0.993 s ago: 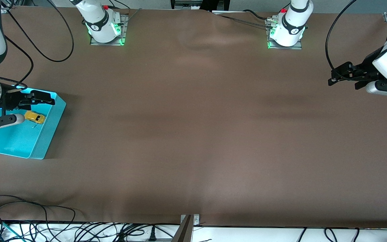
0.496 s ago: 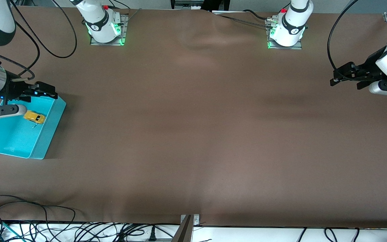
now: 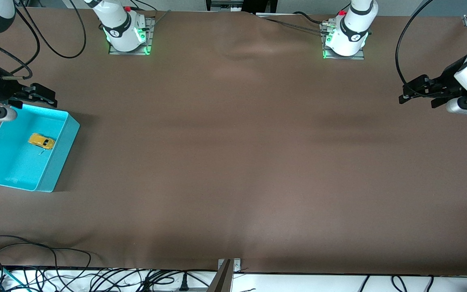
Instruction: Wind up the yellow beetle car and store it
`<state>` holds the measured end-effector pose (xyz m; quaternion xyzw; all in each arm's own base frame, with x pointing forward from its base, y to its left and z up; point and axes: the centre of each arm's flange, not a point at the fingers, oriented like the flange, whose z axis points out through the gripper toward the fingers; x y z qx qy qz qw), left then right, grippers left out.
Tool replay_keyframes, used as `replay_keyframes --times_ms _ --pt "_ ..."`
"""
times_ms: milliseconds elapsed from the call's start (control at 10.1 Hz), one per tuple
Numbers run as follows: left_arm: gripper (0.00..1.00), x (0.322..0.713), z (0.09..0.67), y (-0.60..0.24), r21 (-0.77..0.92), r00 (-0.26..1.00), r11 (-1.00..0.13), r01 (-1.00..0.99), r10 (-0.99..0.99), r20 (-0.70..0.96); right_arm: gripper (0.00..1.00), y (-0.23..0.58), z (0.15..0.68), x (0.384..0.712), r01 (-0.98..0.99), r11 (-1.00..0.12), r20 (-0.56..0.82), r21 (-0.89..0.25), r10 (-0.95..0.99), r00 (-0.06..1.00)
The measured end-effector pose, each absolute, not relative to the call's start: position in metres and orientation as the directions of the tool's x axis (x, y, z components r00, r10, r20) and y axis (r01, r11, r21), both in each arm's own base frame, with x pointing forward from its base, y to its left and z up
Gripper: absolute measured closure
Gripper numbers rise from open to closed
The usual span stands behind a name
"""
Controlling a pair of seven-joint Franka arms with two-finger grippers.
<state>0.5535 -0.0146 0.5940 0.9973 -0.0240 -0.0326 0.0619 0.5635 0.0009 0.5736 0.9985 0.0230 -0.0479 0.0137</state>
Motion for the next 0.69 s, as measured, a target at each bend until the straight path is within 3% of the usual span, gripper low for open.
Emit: replay_keyframes --times_ms 298,695 --pt "0.00 0.5535 0.5941 -0.0146 0.125 0.997 -0.991 -0.044 -0.052 -0.062 0.00 0.0014 0.5782 0.5557 -0.070 -0.997 -0.088 0.041 -0.073 0.993" --pt "0.00 0.5535 0.5941 -0.0147 0.125 0.997 -0.991 -0.044 -0.052 -0.062 0.00 0.0062 0.5820 0.5513 -0.080 -0.996 -0.081 0.043 -0.083 0.993"
